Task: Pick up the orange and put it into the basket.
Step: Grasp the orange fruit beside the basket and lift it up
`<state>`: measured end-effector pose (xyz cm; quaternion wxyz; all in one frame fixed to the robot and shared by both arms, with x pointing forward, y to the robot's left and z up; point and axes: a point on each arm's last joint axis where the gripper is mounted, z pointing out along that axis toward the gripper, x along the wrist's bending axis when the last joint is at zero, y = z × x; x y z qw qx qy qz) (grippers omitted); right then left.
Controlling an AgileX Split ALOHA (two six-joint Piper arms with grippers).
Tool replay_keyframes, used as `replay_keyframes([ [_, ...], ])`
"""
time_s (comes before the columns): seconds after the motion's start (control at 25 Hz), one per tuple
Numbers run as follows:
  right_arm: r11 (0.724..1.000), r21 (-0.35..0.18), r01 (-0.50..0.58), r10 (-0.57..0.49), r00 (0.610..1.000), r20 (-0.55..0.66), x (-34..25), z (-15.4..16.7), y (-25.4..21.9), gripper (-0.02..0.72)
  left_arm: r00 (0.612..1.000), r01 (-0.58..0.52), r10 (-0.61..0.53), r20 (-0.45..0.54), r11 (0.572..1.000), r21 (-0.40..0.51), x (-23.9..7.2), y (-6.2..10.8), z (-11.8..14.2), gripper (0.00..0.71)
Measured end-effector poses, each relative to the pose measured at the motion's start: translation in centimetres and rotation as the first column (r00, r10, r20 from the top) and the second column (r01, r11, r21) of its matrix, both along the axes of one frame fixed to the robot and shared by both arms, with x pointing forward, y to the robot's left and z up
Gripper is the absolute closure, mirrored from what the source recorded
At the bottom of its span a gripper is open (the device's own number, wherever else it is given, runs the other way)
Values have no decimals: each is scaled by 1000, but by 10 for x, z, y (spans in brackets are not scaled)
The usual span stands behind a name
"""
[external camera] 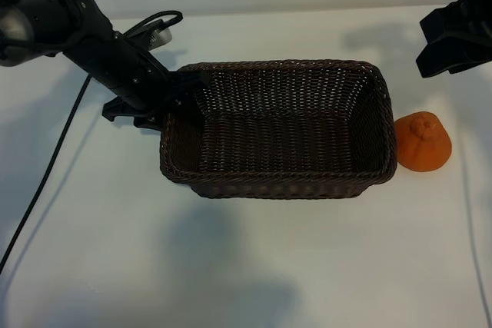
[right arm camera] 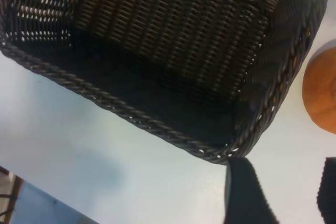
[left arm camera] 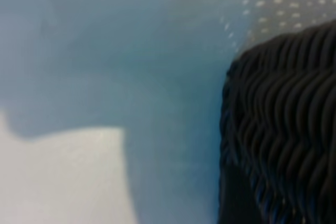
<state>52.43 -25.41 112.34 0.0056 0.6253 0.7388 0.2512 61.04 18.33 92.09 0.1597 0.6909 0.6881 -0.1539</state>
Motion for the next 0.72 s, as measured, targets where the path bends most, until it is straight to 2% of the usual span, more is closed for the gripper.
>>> replay_keyframes([
  [0.48,1000,0,0,0,1000,0,0,0,0,341,999,53,-53,11,999,-1,-8,5,27,243],
  [0.72,1000,0,0,0,1000,0,0,0,0,341,997,81,-81,3,996,36,-14,10,41,243],
])
